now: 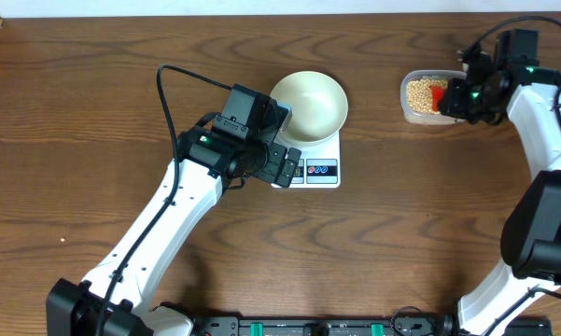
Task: Scoop item into bowl and weigh 50g on scale
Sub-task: 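Drag the scoop through the soybeans and lift it filled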
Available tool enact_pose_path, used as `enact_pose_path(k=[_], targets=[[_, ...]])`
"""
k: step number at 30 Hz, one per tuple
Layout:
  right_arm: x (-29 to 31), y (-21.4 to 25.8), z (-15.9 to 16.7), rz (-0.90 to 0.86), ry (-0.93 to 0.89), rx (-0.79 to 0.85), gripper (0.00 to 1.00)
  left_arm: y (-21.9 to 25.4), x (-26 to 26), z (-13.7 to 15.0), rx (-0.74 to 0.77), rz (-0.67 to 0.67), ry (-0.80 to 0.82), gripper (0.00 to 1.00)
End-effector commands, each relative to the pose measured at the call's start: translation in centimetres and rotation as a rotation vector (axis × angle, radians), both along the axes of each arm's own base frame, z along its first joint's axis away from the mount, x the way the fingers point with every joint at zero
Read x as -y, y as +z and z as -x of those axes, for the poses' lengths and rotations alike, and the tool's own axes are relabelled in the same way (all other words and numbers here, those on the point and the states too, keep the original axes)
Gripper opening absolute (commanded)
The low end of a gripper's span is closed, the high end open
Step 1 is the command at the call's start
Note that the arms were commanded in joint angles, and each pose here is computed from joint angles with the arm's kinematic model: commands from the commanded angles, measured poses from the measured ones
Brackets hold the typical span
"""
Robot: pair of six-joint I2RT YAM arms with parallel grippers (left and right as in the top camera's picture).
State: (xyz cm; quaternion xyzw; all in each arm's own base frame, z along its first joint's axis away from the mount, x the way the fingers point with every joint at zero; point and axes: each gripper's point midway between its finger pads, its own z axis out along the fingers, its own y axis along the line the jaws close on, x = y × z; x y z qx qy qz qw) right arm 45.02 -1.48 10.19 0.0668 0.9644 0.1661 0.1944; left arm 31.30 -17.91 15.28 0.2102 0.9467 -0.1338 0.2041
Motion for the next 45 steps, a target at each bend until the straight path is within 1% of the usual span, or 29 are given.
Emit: enact_pose_path(k=[1,5,11,21,29,35,45], targets=[[0.1,-0.9,0.5,-0.130,-0.031,-0.041,0.01,-0.7,-0.3,0.0,-0.012,-0.020,0.006,0.96],[1.3,-0.3,0.6,-0.201,-0.070,-0.031,0.01,-0.7,-0.3,0.0,-0.012,-0.020,0.006,0.96],[3.2,-0.4,0.7,-0.218,-0.144,-0.040,0.01,-0.7,-0.3,0.0,-0.012,-0.020,0.006,0.96],[3.2,-3.2,0.7,-0.250,-0.194,-0.117,0.01,-0.7,-0.3,0.0,-0.012,-0.020,0.006,0.97],[3.2,-3.4,0.6,-0.259,-0.192,-0.116,0.01,-0.7,-0.3,0.0,-0.012,-0.020,0.006,0.96],[2.0,-2.0,-0.1,-0.361,-0.135,-0.058,0.01,-0.7,-0.3,0.0,-0.012,-0.020,0.006,0.96],[4.4,0.6,0.0,-0.532,-0.121,0.048,0.01,-0.7,-0.3,0.0,-0.012,-0.020,0.006,0.96]])
